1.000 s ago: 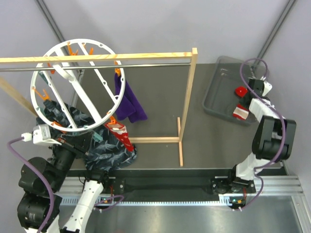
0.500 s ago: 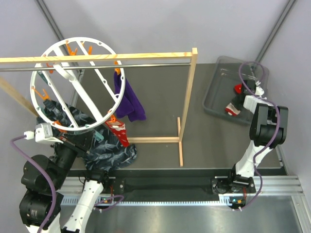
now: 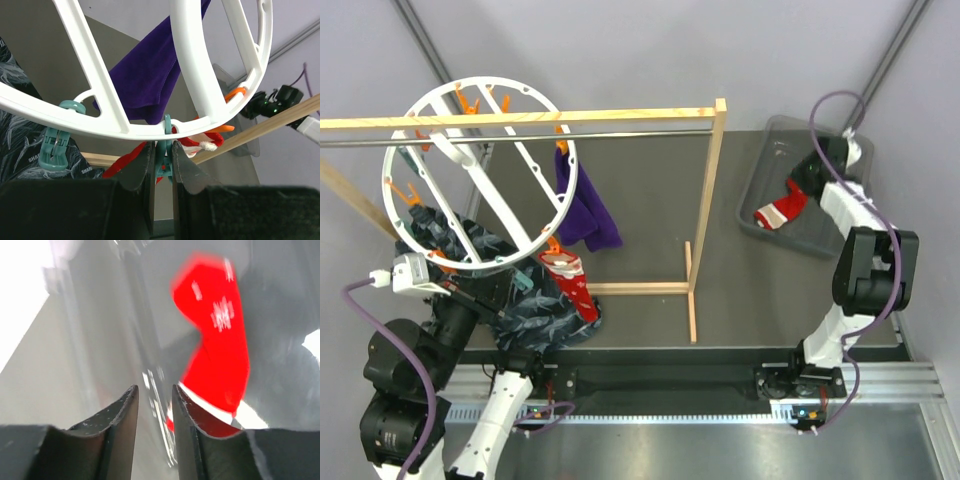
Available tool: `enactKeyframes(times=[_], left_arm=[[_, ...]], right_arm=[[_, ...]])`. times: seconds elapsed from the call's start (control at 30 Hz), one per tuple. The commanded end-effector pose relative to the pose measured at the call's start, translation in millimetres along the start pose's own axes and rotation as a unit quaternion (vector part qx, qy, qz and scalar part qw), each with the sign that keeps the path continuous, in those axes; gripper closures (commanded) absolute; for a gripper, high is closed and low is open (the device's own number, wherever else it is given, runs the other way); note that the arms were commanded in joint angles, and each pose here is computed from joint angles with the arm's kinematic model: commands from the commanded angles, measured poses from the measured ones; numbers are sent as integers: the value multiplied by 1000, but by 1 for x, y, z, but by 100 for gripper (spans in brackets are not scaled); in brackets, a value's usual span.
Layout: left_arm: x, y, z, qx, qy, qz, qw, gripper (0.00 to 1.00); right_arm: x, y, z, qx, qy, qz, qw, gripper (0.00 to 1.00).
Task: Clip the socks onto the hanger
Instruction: Pick up the sock from the bin.
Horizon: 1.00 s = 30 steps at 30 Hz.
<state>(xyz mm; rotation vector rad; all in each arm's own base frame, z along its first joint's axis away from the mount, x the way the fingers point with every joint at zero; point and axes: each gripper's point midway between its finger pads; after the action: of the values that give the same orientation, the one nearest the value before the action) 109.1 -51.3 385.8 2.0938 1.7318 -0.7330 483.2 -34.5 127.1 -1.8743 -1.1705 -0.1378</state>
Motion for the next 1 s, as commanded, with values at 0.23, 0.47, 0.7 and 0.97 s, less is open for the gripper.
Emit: enactKeyframes(times=[0.23,0.47,0.7,0.97], left_arm=[[8,-9,18,29,8,-4,1000,100],[7,-14,13,16,8,-4,1000,100],[6,-16,11,15,13,-3,1000,100],[6,-14,14,17,10,-1,1000,100]], right_arm=[[-16,6,-1,63,-165,54,983,52],[-28,20,22,82,-215,63,971,32],[-34,30,35,96,-251,73,960,33],[-59,46,60,133,-260,99,951,33]])
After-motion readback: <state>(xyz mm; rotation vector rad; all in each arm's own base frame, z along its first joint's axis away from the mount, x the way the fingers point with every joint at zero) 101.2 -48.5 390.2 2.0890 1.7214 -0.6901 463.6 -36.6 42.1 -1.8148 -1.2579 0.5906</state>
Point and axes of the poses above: each gripper's point midway between its finger pads, its own y axis out along the fingers, its own x axis along the line the jaws close on, z = x × y, and after that the axes turned 1 degree about y, right-handed
